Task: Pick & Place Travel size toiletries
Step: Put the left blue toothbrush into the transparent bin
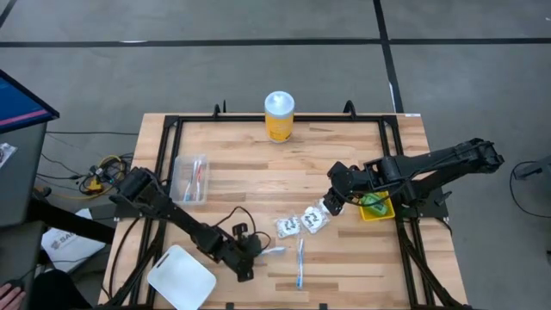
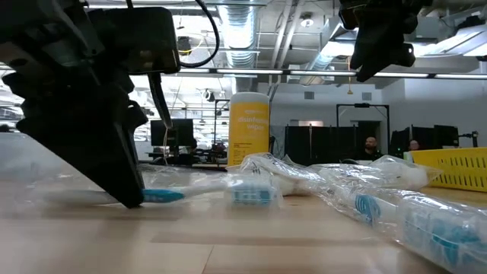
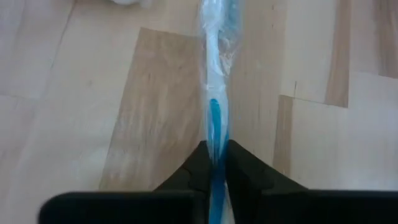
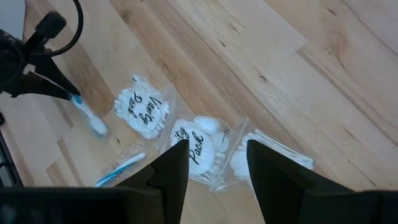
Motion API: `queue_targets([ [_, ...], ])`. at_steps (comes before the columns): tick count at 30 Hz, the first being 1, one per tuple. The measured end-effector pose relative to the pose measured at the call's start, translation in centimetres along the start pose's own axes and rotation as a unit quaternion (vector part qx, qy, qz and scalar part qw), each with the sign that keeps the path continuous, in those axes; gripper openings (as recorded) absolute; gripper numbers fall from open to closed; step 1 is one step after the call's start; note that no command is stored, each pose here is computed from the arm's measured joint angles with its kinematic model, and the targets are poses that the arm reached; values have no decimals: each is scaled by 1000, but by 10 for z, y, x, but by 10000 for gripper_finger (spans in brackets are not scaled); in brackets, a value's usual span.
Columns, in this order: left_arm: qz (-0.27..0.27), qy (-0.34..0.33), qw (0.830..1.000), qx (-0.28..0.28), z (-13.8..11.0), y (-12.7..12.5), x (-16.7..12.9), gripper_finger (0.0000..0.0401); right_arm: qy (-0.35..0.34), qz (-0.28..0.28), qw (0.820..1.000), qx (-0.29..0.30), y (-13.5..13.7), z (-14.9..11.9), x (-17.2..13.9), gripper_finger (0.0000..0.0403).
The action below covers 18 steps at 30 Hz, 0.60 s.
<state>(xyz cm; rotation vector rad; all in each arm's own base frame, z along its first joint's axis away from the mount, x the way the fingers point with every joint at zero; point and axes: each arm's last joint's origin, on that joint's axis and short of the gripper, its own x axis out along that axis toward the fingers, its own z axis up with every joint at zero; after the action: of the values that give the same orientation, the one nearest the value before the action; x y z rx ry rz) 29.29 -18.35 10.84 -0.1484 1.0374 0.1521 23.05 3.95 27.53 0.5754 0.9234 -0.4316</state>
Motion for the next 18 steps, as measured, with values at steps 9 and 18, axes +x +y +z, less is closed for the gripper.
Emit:
queue_targets([
  [9, 7, 0, 1000, -16, 14, 17, -14, 14, 0, 0, 1000, 0, 0, 0, 0, 154],
  [18, 75, -61, 993, -75, 35, 48, -75, 9, -1, 0, 1000, -5, 0, 0, 0, 154],
])
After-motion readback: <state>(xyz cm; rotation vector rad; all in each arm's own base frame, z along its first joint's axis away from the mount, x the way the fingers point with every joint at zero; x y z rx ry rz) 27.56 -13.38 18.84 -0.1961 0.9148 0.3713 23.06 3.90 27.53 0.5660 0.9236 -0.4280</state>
